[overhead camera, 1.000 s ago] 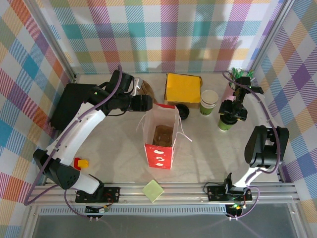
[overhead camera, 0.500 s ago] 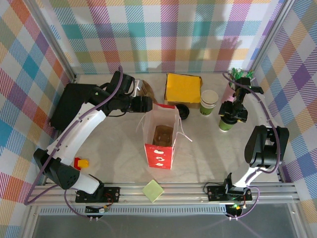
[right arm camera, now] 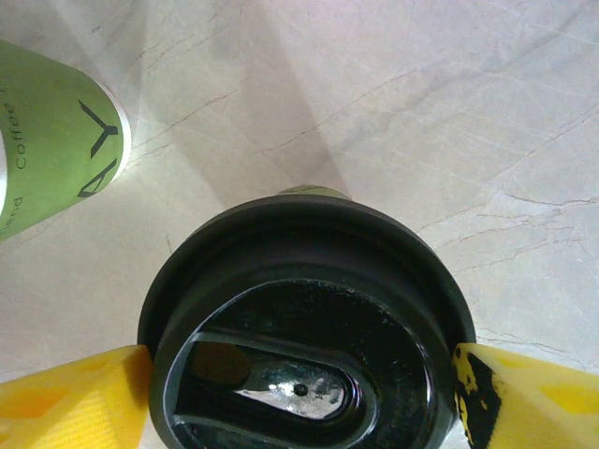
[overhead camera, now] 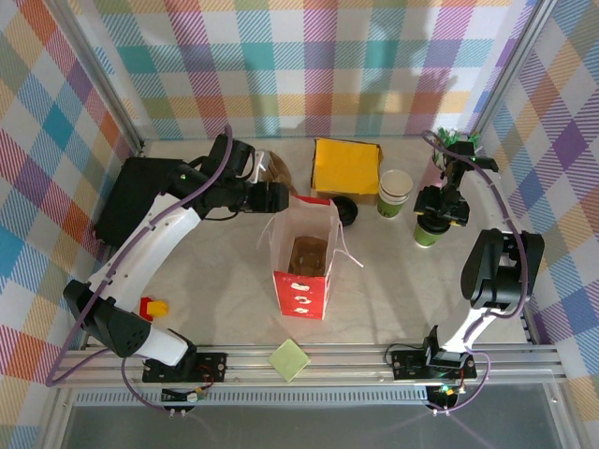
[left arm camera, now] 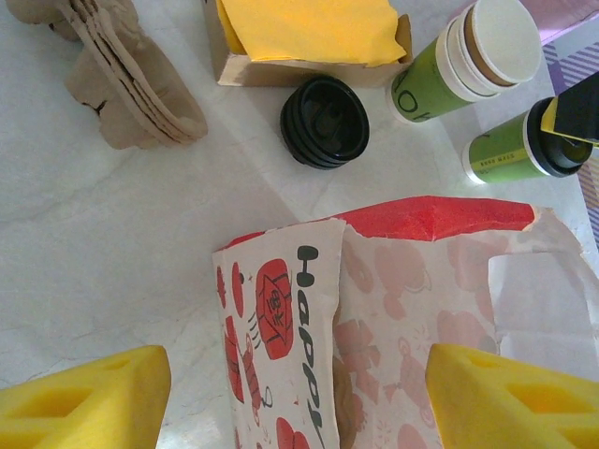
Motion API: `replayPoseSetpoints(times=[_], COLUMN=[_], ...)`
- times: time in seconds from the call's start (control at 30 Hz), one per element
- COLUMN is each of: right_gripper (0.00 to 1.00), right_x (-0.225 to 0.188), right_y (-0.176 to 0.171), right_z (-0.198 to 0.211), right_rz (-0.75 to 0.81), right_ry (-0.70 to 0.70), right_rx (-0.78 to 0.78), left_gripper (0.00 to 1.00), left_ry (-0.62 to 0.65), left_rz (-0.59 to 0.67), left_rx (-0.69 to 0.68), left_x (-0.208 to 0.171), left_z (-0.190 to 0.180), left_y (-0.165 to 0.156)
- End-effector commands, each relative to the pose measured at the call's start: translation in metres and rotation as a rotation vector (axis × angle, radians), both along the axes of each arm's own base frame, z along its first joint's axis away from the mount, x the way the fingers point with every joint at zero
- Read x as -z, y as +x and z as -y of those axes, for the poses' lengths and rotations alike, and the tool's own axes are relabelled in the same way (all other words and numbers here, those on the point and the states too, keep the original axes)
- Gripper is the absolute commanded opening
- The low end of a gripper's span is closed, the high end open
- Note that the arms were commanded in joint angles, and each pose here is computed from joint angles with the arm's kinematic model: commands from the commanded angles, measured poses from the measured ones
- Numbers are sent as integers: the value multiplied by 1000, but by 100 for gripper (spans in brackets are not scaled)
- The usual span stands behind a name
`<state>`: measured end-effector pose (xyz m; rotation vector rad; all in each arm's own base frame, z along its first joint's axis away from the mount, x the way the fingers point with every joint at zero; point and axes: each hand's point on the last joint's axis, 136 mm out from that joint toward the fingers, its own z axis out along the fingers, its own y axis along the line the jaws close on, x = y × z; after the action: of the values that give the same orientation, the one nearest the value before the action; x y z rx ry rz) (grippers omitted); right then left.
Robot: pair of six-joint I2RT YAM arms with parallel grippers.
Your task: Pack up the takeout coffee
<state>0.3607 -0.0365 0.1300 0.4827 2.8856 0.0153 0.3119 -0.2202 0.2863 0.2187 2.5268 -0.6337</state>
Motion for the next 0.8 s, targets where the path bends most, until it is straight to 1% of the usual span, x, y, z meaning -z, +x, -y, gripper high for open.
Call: replayPoseSetpoints(times=[0.0,0.17,0.47,0.67,0.77], right_gripper=[82,80,82,82,80], right_x=[-3,-2,-13,-5,1], right_y=[2,-2,-6,-7,-7], right_z=[2,1,1,0,0], right_rz=[-6,-17,-11,-30,-37], right_ry=[4,10,8,17,24], right_rx=[-2,-3,-16,-10,-7], left_gripper=[72,72,72,72,72], left_ry=[0,3,12,13,14], left_rz=[-47,-52,-58,-64,-64], left_rx=[-4,-4,-4,-1,-1], left_x=[7,9,12,14,14], left_z=[-2,-2,-3,-2,-3], left_y=[-3,-4,-4,-4,-4])
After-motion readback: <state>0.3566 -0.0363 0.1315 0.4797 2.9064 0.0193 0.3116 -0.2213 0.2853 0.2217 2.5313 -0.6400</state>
